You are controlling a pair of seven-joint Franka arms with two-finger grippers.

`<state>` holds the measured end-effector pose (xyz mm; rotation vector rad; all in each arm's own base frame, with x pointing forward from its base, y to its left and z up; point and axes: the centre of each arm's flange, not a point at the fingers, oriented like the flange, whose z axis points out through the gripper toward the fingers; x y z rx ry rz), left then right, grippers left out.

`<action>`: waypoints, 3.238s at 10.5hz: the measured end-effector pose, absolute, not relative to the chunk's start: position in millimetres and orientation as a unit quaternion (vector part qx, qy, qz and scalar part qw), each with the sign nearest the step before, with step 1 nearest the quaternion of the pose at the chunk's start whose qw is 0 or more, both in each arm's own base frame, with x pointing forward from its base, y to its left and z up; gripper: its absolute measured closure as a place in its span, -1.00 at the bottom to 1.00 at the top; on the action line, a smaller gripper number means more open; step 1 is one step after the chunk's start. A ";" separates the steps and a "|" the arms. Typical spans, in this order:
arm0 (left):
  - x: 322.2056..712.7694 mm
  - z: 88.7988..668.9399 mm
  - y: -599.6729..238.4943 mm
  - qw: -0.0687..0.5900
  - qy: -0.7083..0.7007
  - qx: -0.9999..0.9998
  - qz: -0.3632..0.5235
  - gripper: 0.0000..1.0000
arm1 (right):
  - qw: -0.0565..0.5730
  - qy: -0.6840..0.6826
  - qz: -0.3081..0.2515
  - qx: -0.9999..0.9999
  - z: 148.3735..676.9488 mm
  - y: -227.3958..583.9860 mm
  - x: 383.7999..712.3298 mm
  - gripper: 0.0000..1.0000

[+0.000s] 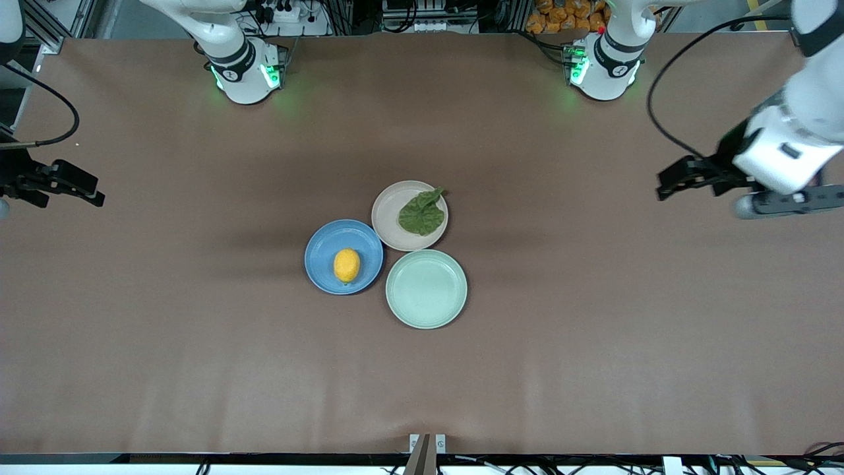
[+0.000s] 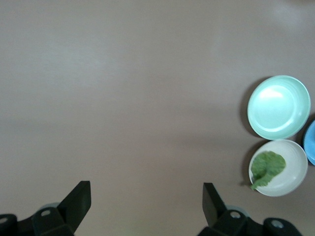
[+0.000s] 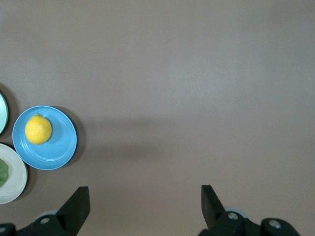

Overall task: Pick lemon and lettuce from blue and beige plates
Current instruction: 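Move the left gripper to the lettuce while the right gripper reaches the lemon, then close the left gripper on the lettuce while the right gripper grasps the lemon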

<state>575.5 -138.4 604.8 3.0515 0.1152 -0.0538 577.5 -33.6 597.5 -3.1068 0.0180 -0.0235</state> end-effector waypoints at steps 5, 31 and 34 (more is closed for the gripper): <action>549.9 537.3 -288.8 0.034 0.010 0.997 -0.071 -1.00 | 0.022 -0.014 0.024 -0.999 562.5 -10.3 591.7 -1.00; 431.1 207.6 -550.1 -0.018 0.041 0.995 -0.091 -1.00 | 0.016 0.051 0.015 -0.998 217.4 327.0 596.6 -1.00; 429.1 193.8 -550.0 -0.021 0.052 0.994 -0.094 -1.00 | -0.003 0.033 0.014 -0.999 207.1 326.3 590.2 -1.00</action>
